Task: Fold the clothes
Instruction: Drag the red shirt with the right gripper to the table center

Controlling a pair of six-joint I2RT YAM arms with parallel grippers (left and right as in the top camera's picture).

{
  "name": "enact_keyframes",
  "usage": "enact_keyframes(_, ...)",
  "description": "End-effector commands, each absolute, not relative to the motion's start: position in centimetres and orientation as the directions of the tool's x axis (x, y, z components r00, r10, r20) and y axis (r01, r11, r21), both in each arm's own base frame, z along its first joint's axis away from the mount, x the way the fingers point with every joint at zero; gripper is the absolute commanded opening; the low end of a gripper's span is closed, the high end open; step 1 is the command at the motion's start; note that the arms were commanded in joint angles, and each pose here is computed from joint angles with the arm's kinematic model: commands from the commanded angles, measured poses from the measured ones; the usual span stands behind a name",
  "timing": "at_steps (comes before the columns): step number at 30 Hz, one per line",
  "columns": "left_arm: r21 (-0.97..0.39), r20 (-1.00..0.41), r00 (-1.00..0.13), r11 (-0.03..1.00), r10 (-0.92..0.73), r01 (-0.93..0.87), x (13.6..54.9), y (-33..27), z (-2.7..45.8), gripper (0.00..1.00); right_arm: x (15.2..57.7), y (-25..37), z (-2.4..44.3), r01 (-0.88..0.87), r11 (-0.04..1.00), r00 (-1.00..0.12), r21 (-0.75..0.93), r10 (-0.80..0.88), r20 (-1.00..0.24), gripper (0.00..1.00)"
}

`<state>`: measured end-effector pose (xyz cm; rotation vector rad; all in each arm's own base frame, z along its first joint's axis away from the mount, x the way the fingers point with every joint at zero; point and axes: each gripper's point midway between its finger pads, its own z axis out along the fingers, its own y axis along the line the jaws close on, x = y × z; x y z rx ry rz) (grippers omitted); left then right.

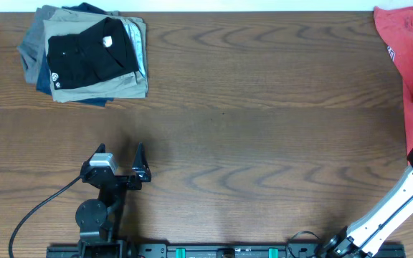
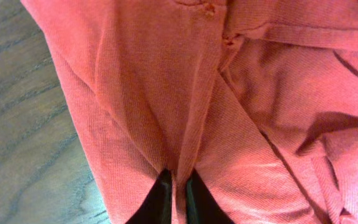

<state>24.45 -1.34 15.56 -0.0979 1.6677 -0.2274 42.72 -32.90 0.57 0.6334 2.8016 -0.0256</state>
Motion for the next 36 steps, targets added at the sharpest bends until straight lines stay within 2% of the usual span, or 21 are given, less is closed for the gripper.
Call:
enact_keyframes(1,-0.207,-0.968,-0.159,0.976,-0.194,0.067,24.4,-1.4,14.0,0.98,43.5,-32.7,1.1,0.461,0.885,-0.844,0.058,0.458,-0.278,0.02)
enact_keyframes(9,-0.207,-0.968,-0.159,0.976,-0.194,0.067,24.4,-1.4,14.0,0.98,44.3,-32.5,4.7,0.486,0.871,-0.811,0.069,0.479,-0.336,0.01)
enact_keyframes(13,-0.207,-0.968,-0.159,0.976,-0.194,0.067,24.4,-1.4,14.0,0.98,46.4,-29.7,7.4,0.418,0.896,-0.81,0.148,0.442,-0.386,0.01)
enact_keyframes(19,-0.207,-0.968,-0.159,0.976,-0.194,0.067,24.4,-1.4,14.0,0.98,51.6,-19.8,11.4,0.17,0.928,-0.824,0.333,0.319,-0.469,0.01)
enact_keyframes(27,-0.207,-0.968,-0.159,0.976,-0.194,0.067,24.4,-1.4,14.0,0.98,55.0,-3.8,11.5,-0.108,0.934,-0.883,0.341,0.068,-0.465,0.01)
enact_keyframes(32,-0.207,-0.968,-0.159,0.976,-0.194,0.067,24.4,-1.4,14.0,0.98,54.4,8.4,11.3,-0.299,0.888,-0.883,0.349,-0.118,-0.455,0.01)
enact_keyframes(36,-0.207,-0.968,-0.159,0.976,-0.194,0.067,24.4,-1.4,14.0,0.98,51.5,18.9,11.0,-0.464,0.813,-0.848,0.353,-0.291,-0.444,0.01)
